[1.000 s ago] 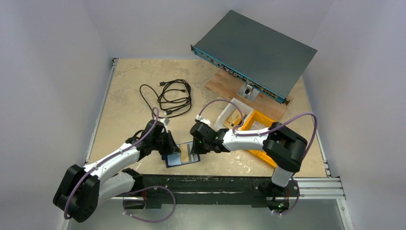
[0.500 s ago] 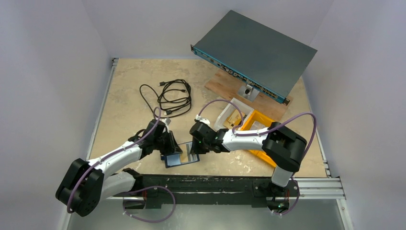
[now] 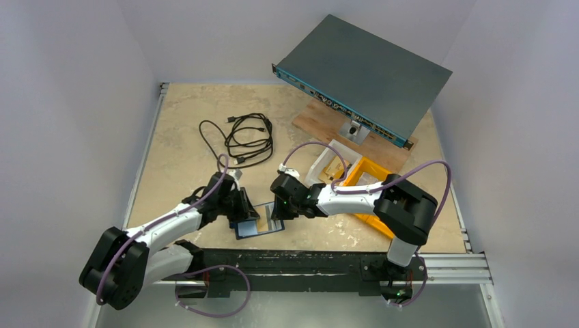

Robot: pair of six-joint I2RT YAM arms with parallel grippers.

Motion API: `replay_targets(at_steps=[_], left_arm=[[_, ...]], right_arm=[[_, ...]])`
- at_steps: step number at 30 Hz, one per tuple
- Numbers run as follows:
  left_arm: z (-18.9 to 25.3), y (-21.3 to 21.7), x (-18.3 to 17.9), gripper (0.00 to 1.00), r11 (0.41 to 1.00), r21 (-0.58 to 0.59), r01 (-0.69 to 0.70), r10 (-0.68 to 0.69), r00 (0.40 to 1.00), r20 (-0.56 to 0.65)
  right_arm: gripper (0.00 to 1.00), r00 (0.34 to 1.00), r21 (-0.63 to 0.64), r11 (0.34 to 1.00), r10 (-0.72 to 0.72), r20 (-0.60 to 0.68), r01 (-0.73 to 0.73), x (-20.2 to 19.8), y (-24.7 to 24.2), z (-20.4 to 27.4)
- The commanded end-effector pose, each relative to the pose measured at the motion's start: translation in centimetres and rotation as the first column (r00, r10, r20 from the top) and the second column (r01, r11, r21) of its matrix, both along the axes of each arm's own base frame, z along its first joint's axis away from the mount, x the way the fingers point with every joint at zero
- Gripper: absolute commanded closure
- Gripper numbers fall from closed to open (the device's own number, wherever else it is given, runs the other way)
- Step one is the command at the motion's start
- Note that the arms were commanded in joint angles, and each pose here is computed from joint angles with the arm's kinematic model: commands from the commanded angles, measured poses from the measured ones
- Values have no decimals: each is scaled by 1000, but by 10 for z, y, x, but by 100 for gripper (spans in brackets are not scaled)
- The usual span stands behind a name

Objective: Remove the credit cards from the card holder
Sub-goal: Remove the credit card from the card holder.

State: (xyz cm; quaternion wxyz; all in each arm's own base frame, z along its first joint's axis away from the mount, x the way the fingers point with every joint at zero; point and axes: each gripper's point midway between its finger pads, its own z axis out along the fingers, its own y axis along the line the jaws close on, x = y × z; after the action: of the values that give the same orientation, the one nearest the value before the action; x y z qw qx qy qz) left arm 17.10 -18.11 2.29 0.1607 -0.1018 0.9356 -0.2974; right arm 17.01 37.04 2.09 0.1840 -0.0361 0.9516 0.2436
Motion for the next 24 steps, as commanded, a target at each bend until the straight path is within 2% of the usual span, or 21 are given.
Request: replay_targets(at_steps=[1,11,15,19,24], left_arm=[[-12,12,-10,81,999,48,-2,3,1000,-24],[-12,16,-11,82,999,38,-2,3,1000,-17],[-8,5,-9,82,1000,-22,14,-14,1000,-7],[-1,-9,-5,88,994,-108,21,-20,1000,2],[6,-16,-2,96,988,-153,27,-25,1000,16]], right_arm=[[100,994,-285,958,-9,-105,-22,-30,-66,-59],[100,994,-281,960,-11,-108,-20,-31,-67,-60],[100,994,-281,960,-7,-106,-23,-30,-66,-60],[100,995,-274,961,-4,-103,-25,-30,-64,-58],[100,995,-272,962,-4,-101,-24,-29,-64,-57]])
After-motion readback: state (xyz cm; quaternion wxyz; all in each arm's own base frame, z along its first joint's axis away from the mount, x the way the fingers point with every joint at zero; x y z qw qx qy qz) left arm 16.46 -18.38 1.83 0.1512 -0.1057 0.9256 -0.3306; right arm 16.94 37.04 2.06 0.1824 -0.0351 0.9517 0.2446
